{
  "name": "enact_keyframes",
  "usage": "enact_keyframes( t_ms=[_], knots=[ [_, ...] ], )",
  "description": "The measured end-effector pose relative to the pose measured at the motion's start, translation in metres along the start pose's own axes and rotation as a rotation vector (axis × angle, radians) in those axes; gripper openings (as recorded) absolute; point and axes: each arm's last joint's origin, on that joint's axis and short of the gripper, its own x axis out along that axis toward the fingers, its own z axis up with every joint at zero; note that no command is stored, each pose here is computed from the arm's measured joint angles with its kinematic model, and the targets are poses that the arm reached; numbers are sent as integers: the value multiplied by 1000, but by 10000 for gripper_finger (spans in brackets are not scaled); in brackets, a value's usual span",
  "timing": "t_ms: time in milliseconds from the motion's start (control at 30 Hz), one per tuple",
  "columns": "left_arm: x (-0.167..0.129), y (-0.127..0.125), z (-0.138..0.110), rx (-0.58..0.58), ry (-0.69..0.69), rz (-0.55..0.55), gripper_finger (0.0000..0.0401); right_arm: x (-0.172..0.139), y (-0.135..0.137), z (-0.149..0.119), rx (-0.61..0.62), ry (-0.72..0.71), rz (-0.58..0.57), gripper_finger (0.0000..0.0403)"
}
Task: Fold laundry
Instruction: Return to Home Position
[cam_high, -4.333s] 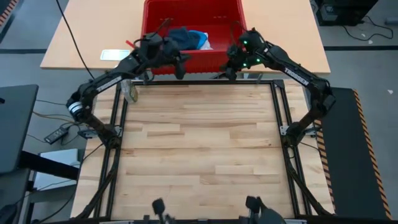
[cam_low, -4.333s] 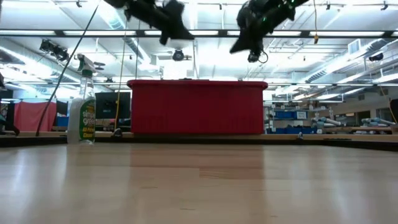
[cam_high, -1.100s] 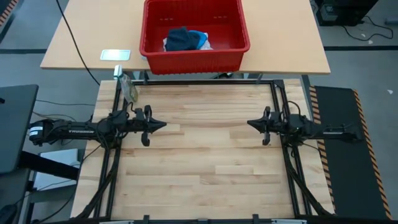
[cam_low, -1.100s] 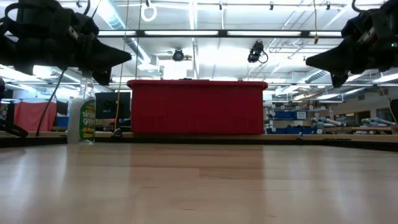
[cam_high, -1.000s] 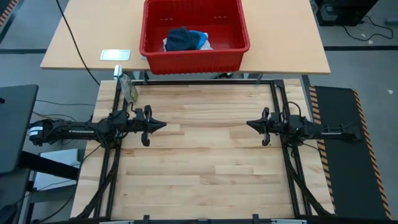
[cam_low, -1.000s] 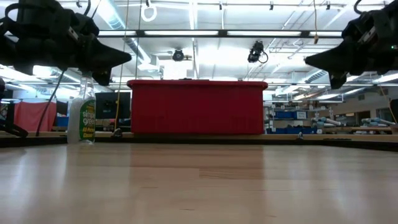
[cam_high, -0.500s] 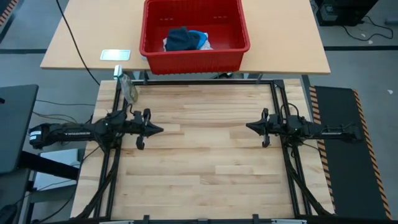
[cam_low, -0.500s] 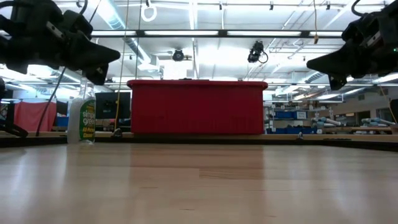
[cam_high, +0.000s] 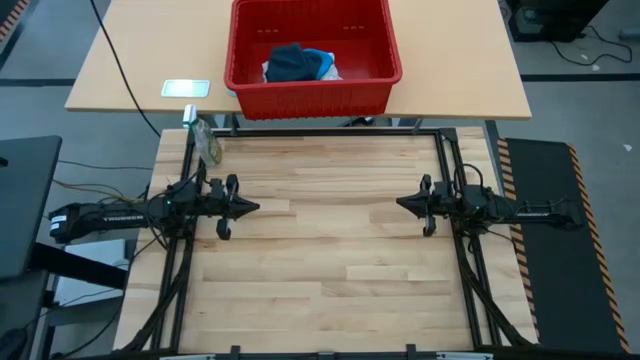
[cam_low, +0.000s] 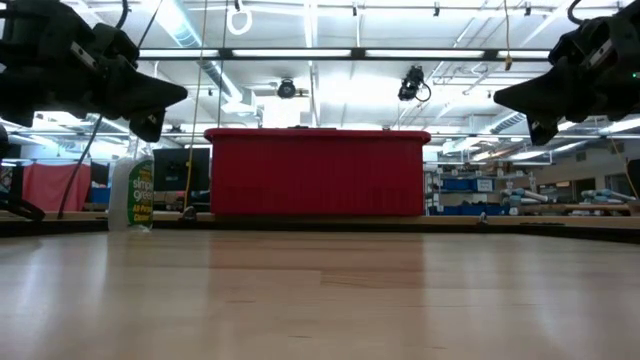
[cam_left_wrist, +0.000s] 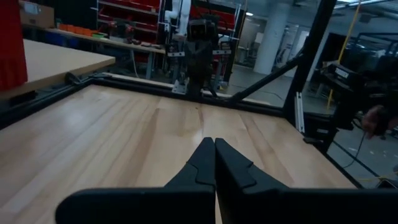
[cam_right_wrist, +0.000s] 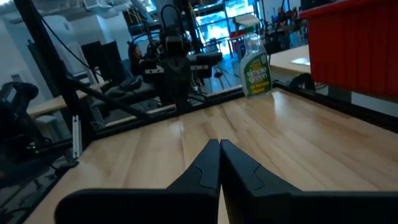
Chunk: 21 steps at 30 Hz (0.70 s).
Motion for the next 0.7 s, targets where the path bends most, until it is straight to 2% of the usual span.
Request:
enact_keyframes(
  t_ms=[700],
  knots=[
    [0,0,0,-3,0,1,17,0,0,1,-13,-8,2,17]
  ],
)
